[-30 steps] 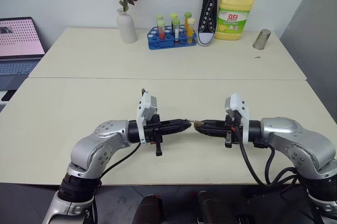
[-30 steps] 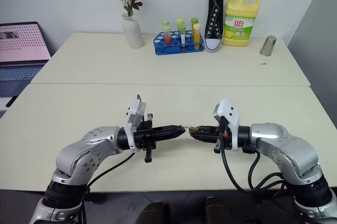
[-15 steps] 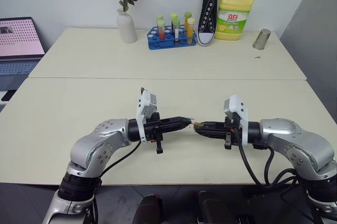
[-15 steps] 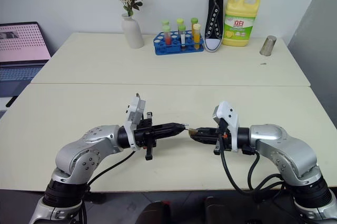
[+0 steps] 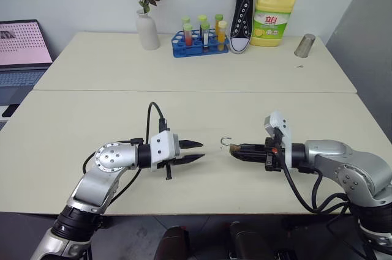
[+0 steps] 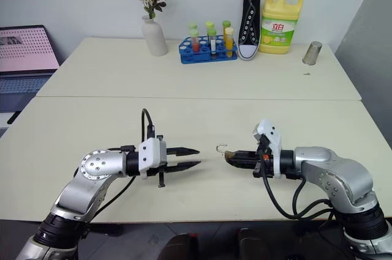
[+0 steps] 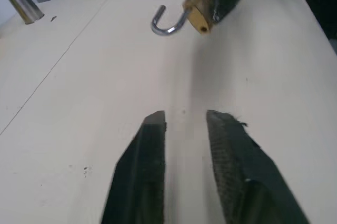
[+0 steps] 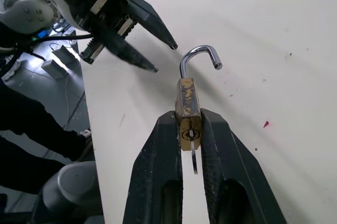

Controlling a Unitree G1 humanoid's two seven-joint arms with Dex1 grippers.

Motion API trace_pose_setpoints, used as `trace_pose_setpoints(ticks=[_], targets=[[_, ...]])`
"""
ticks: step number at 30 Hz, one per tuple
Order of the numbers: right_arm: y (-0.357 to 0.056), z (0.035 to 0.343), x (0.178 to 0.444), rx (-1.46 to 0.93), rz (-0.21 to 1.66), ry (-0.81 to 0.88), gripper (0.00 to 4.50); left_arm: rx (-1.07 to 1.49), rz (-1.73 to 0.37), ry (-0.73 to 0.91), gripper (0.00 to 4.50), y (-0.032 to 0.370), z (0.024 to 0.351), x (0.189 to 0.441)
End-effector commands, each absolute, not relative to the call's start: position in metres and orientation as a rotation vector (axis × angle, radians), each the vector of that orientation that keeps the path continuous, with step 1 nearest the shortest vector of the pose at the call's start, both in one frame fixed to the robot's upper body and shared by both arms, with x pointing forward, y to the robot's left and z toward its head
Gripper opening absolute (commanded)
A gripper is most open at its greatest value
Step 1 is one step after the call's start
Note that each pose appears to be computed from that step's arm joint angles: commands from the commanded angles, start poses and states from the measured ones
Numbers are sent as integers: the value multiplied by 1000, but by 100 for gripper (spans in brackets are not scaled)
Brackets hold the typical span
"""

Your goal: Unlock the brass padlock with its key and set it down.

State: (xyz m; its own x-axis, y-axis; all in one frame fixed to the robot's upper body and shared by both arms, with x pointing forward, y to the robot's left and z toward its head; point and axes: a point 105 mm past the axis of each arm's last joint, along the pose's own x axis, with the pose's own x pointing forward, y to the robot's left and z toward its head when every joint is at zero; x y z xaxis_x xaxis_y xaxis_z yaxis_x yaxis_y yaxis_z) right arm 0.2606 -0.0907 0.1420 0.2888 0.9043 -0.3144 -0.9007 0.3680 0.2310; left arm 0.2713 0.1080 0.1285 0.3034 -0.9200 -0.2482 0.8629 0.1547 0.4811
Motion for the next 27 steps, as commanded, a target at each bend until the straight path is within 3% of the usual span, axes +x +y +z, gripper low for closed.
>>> trace_pose_setpoints(ticks=[1, 7, 13, 24, 27], targets=[[-84, 141, 262, 36, 1214, 449, 16, 580, -1269, -146, 256, 109, 136, 270], [-74, 122, 277, 92, 1164, 539, 16, 559, -1271, -94, 450, 115, 130, 265], [-65, 100, 297, 123, 1082, 641, 16, 573, -1271, -92, 450, 114, 130, 262], [-73, 82, 290, 127, 1081, 802, 16, 582, -1290, -94, 450, 108, 129, 259], [-78, 80, 288, 110, 1075, 818, 121, 582, -1293, -93, 450, 107, 129, 259]])
